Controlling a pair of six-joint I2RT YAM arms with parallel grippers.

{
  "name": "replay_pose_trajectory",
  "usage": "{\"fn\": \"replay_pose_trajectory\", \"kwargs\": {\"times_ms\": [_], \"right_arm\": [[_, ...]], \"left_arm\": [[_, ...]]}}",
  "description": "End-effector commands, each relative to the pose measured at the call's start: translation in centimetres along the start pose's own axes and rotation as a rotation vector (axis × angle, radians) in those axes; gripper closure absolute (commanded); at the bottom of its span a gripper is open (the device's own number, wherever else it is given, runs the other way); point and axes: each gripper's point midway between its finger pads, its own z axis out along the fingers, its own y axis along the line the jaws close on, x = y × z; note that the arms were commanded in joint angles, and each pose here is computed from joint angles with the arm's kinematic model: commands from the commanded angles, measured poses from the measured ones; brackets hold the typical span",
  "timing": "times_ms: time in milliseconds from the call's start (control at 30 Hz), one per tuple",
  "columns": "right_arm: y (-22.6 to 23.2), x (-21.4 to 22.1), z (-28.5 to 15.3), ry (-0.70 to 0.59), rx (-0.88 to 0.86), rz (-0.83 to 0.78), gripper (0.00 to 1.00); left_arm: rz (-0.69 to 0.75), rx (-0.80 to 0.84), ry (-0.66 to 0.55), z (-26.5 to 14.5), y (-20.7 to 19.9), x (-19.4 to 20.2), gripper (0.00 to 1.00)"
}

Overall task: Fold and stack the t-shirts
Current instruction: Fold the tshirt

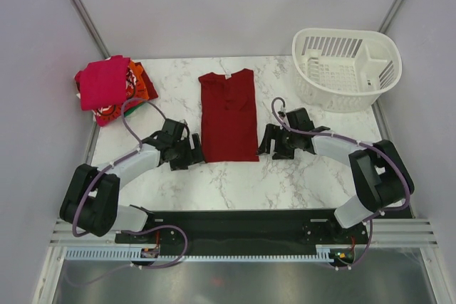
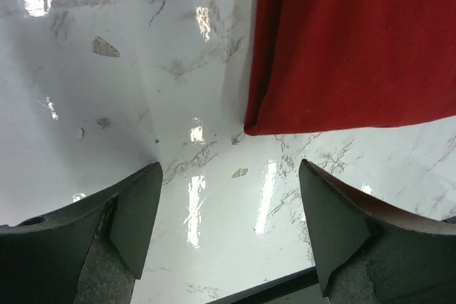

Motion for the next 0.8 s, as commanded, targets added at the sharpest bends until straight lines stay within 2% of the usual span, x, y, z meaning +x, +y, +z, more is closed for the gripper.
{"fn": "replay_pose_trajectory", "kwargs": {"times_ms": [0,200,300,567,667,700,767], "right_arm": [[1.8,-0.2,0.5,-0.024,-0.084,0.0,0.17],[1.9,0.6,1.6,0.003,-0.075,0.008,0.24],[2.3,1.0,2.2,0.013,-0.078,0.002,0.27],[2.7,1.4,2.9,0.015,-0.081,-0.007,0.41],[2.9,1.1,2.9,0.003,-0.093,-0.014,0.52],[2.9,1.2,3.0,0.005,-0.092,-0.013,0.61],[3.2,0.8,3.1,-0.014,-0.114,-0.024,0.69]], "left_arm": [[-0.02,0.115,-0.087,0.2,-2.4,-2.0,0.16],[-0.027,0.142,-0.12,1.1,-2.5,-2.2,0.16],[-0.036,0.146,-0.09,2.0,-2.6,-1.8,0.17],[-0.03,0.232,-0.076,2.7,-3.6,-1.2,0.44],[-0.018,0.264,-0.087,2.5,-4.1,-1.3,0.61],[-0.014,0.278,-0.082,2.4,-4.4,-1.2,0.66],[-0.011,0.287,-0.068,2.6,-4.6,-1.0,0.78]]}}
